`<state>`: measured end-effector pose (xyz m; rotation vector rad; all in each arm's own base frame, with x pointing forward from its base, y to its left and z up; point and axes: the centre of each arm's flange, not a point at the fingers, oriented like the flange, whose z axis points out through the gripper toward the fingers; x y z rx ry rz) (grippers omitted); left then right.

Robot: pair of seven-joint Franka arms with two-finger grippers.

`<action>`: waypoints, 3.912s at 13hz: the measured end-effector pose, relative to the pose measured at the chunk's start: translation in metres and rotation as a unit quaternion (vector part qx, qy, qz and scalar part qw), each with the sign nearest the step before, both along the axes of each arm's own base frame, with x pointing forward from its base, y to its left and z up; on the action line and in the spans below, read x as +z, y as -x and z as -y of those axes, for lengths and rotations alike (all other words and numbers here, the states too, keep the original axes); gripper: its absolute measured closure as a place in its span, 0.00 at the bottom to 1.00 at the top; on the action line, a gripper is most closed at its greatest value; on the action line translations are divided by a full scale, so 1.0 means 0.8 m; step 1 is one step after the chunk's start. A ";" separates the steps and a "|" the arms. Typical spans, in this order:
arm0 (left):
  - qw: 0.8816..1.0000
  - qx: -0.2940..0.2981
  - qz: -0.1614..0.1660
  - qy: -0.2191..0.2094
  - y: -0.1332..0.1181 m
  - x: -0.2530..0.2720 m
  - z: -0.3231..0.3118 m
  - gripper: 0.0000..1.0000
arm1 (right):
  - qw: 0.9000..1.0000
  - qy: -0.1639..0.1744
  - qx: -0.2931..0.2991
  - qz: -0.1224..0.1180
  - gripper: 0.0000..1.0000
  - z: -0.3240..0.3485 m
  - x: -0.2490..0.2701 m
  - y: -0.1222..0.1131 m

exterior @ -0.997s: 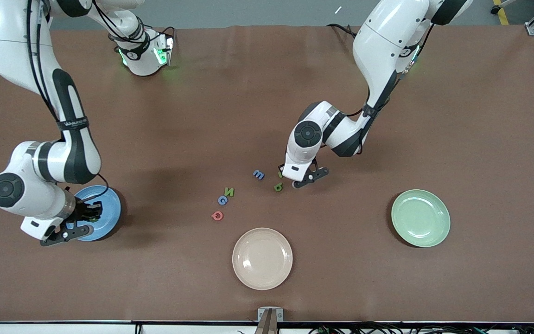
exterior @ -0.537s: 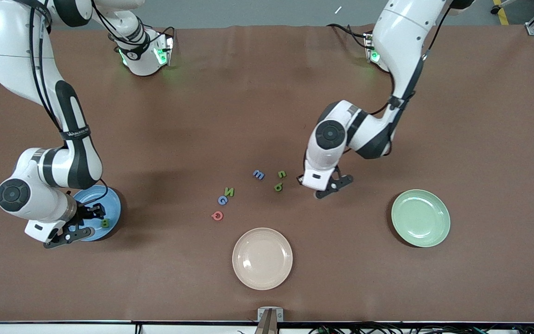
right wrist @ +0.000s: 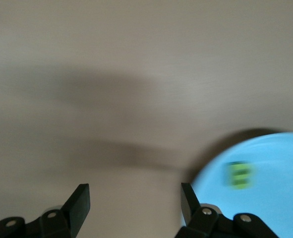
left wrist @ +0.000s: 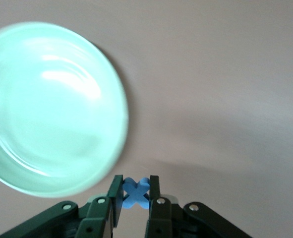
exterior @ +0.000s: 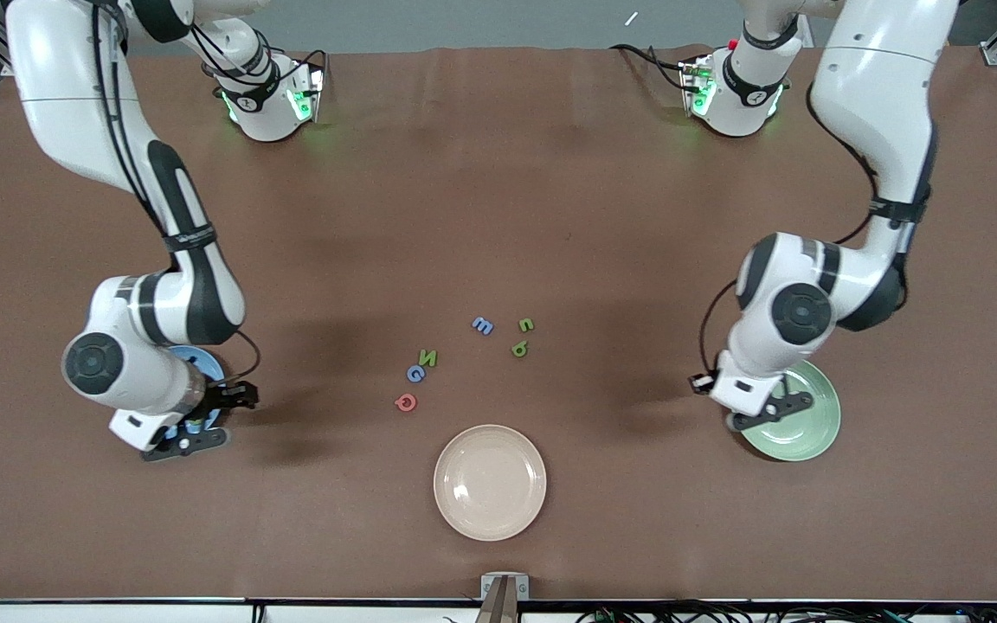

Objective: Sort uppercase to blue plate, lowercase to green plate
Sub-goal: 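Drop x on the green plate while the right gripper returns to letters, then grasp the green N with the right gripper while the left gripper reaches u, then drop the N on the blue plate while the left gripper grasps u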

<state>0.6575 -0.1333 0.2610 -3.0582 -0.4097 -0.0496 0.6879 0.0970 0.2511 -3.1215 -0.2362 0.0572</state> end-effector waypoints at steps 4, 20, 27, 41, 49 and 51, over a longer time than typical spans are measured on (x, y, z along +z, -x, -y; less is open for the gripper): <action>1.000 -0.020 -0.016 -0.006 -0.014 -0.028 -0.074 0.75 | 0.996 -0.009 -0.092 -0.009 0.18 -0.151 0.000 0.035; 0.996 -0.076 -0.044 0.008 0.053 -0.005 0.194 0.00 | 0.982 -0.017 -0.185 0.022 0.52 -0.333 -0.087 0.130; 0.999 -0.019 -0.004 0.047 0.136 -0.064 0.386 0.04 | 0.983 -0.018 -0.184 0.026 0.67 -0.337 -0.084 0.131; 0.999 0.021 -0.019 0.040 0.175 -0.101 0.429 0.36 | 0.999 -0.008 0.038 0.006 0.67 0.110 0.002 -0.003; 0.999 0.015 -0.024 0.035 0.185 -0.105 0.435 0.48 | 0.995 -0.004 0.100 -0.001 0.38 0.256 -0.008 0.012; 0.999 0.015 -0.024 0.034 0.185 -0.106 0.435 0.56 | 0.995 -0.007 0.104 0.005 0.18 0.234 -0.006 0.006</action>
